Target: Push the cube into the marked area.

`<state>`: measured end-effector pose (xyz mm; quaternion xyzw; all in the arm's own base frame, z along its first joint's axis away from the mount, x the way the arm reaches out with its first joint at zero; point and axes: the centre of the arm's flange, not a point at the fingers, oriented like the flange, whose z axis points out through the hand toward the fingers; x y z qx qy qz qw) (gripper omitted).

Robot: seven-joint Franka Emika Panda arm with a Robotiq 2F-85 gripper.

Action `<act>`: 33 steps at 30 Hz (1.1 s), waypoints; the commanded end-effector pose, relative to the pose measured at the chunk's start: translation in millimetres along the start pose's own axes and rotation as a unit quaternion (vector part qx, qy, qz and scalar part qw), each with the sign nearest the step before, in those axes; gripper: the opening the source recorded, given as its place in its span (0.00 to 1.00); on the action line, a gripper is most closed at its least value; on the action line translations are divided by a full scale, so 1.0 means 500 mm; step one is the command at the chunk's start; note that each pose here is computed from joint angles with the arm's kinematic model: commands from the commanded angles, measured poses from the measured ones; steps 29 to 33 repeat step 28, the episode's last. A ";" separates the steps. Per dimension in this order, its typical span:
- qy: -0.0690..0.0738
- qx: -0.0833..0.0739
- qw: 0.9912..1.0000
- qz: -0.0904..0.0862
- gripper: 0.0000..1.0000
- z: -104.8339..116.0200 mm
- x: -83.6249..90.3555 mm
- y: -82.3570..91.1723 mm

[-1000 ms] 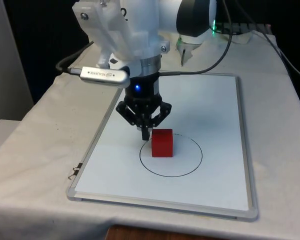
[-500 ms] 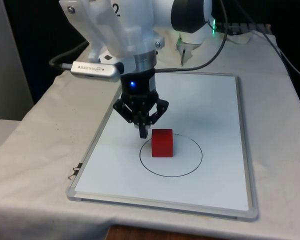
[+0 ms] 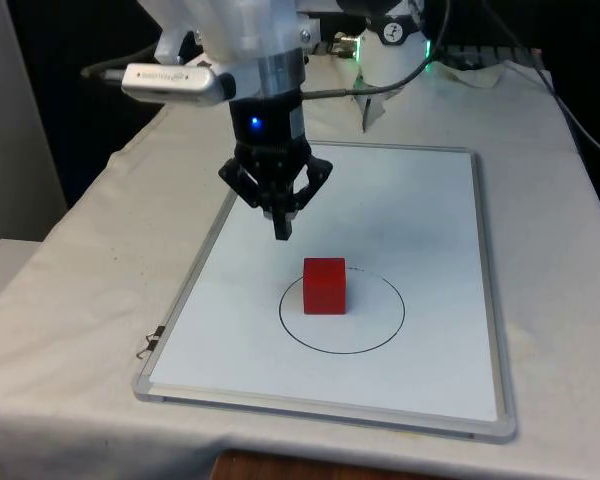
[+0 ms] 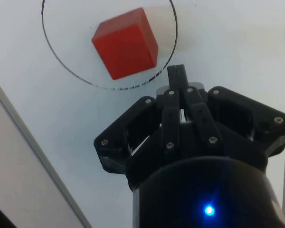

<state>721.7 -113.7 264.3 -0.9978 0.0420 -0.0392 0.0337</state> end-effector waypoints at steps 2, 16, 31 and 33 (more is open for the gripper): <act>0.004 0.007 1.000 0.008 0.00 -0.022 -0.009 -0.007; 0.013 0.028 0.999 0.029 0.00 -0.095 -0.046 -0.027; 0.011 0.032 0.999 0.039 0.00 -0.119 -0.068 -0.027; 0.011 0.032 0.999 0.039 0.00 -0.119 -0.068 -0.027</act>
